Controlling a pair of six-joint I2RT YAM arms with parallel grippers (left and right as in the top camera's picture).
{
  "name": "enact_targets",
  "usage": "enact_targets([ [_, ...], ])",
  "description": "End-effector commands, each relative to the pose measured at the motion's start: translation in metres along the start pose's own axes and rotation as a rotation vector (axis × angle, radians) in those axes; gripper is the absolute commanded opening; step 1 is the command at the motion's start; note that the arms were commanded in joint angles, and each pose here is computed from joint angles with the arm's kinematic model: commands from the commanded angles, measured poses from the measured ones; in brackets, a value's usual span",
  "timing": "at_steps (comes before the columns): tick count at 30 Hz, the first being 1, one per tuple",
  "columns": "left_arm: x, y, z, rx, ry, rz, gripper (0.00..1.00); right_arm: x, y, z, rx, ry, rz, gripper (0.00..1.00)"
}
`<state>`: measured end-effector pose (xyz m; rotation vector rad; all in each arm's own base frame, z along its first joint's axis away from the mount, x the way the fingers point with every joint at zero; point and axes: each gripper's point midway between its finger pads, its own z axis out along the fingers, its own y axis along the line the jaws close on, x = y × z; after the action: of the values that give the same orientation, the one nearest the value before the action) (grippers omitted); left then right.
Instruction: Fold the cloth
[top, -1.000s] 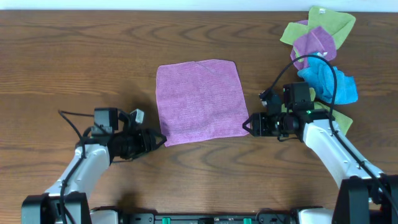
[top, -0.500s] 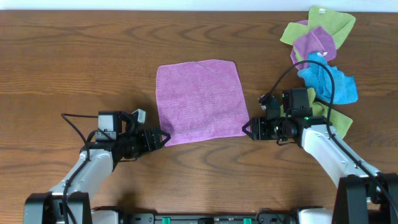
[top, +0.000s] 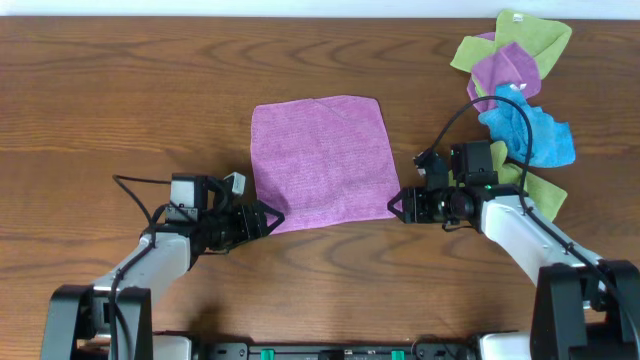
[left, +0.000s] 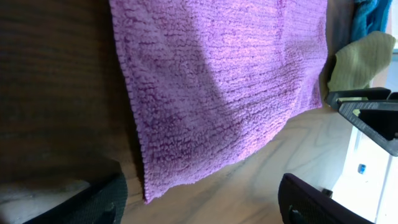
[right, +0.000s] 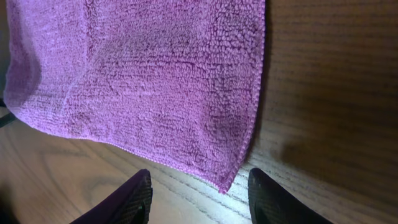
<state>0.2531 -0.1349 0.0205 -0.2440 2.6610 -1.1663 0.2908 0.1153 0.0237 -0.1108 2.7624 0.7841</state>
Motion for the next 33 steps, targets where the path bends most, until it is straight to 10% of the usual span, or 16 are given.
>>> enact_targets([
  [1,0.012,0.02,0.007,-0.065,0.038,-0.052,0.79,0.004,-0.006,0.005,0.006,0.015,0.016,0.5],
  [24,0.026,0.016,0.021,-0.075,0.087,-0.018,0.64,0.003,-0.015,0.011,0.028,0.018,0.031,0.51],
  [33,0.026,0.021,0.021,-0.106,0.079,-0.047,0.23,0.01,-0.018,0.019,0.02,0.051,0.069,0.02],
])
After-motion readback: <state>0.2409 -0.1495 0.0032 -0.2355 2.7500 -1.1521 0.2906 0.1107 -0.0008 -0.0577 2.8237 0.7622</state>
